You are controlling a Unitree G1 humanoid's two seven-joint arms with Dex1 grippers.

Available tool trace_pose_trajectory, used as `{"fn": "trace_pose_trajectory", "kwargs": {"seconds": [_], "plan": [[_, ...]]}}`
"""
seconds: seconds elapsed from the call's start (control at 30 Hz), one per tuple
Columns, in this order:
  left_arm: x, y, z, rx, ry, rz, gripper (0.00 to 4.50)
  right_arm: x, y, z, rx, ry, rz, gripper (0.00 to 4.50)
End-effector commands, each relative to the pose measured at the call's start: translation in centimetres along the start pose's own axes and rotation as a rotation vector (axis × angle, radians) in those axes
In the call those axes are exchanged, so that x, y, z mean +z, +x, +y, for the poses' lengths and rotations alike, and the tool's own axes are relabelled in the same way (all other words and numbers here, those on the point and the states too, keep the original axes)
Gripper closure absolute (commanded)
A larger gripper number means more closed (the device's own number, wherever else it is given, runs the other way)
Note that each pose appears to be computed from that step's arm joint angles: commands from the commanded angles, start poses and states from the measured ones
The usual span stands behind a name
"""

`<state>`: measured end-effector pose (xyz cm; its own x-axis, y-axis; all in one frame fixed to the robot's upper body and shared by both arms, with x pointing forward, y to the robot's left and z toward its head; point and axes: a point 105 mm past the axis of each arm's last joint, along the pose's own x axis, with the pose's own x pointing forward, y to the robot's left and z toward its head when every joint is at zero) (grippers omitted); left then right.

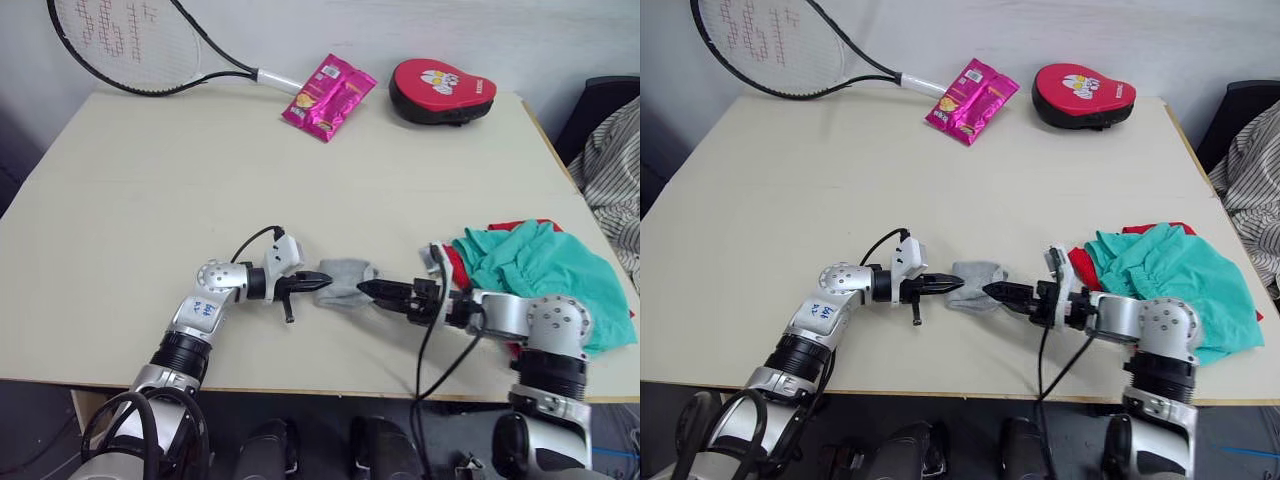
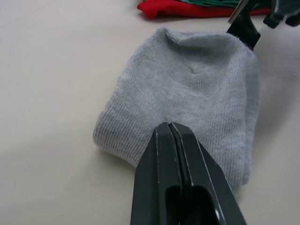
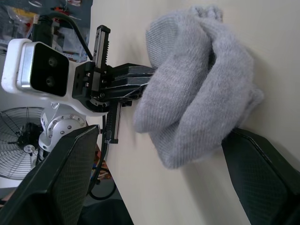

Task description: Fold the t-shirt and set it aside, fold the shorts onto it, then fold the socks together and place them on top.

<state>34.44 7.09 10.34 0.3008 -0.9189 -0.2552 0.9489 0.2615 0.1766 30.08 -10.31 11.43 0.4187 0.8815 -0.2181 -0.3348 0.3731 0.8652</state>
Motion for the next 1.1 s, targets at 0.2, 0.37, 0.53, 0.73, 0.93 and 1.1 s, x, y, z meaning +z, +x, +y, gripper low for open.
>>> {"fn": "trace_pose_trajectory", "kwargs": {"seconds": [0.2,0.37,0.53,0.73,0.93,1.1], "plan": [[-1.3,-0.3,-0.2,0.01,-0.01,0.054,4.5,0.4,2.1,-0.8,-0.09,0.065,-0.051,2.08],[-1.4,-0.5,-0.2,0.008,-0.007,0.057,4.5,0.3,2.5,-0.9,-0.103,0.076,-0.064,3.62],[-0.3,-1.0,0.0,0.004,0.004,0.0,4.5,0.7,1.4,0.2,-0.048,0.048,-0.114,4.49],[6.4,-3.1,-1.1,-0.104,0.027,-0.32,3.43,2.6,-3.3,2.0,0.024,-0.021,-0.335,4.5],[9.4,-5.2,-2.4,-0.149,0.027,-0.414,1.58,3.8,-11.0,3.1,-0.035,-0.025,-0.652,4.5],[10.5,-5.3,-2.9,-0.149,0.003,-0.463,0.04,4.9,-18.7,2.5,-0.197,0.001,-0.907,4.5]]}}
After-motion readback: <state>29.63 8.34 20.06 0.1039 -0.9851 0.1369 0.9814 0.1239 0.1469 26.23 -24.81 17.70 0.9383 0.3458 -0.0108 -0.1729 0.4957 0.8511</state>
